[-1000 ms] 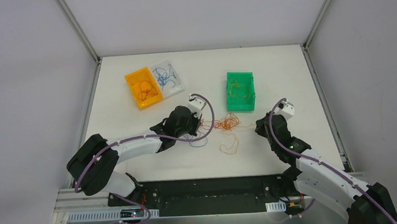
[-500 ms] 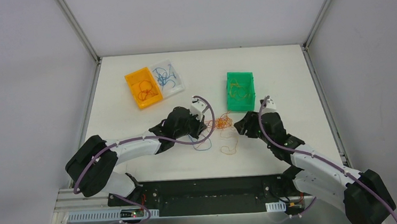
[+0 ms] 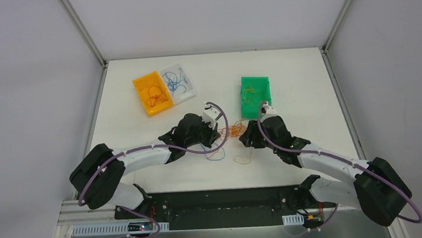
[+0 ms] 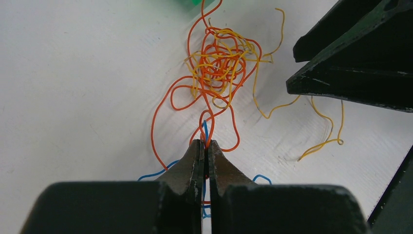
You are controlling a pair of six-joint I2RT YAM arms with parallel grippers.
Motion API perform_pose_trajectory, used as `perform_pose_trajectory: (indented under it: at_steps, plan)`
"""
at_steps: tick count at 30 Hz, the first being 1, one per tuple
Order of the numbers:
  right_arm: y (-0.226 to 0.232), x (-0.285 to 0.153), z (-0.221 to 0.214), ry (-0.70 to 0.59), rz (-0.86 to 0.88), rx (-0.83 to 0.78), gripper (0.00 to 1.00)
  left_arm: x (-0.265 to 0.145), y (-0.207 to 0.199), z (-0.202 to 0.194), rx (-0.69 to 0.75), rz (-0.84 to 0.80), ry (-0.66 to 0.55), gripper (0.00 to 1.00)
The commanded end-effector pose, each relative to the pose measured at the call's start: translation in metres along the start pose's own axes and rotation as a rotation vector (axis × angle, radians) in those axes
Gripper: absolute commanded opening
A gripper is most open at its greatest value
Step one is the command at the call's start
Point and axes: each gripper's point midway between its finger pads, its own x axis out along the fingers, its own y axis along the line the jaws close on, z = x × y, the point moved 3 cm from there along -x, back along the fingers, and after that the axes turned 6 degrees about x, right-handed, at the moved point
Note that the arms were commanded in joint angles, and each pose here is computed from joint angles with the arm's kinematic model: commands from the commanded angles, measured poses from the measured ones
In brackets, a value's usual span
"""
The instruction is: Untangle the cables
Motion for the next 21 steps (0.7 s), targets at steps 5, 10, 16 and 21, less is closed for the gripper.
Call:
perform_pose_trajectory:
  at_steps: [5, 10, 16, 21]
  plan:
    - [0.019, 0.003, 0.024, 0.010, -0.141, -0.009, 0.79, -0.004, 0.001, 0.017, 0.020, 0.020, -0.042, 0.00]
    - [0.005, -0.017, 0.020, 0.015, -0.247, 0.024, 0.90, -0.002, 0.006, 0.015, 0.014, 0.050, -0.003, 0.00]
    - [0.003, -0.019, 0.004, 0.123, -0.252, -0.016, 0.84, -0.002, 0.005, 0.013, 0.010, 0.045, 0.007, 0.00]
    - [-0.003, -0.015, -0.012, 0.209, -0.292, -0.017, 0.77, -0.001, 0.007, 0.011, 0.012, 0.061, 0.021, 0.00]
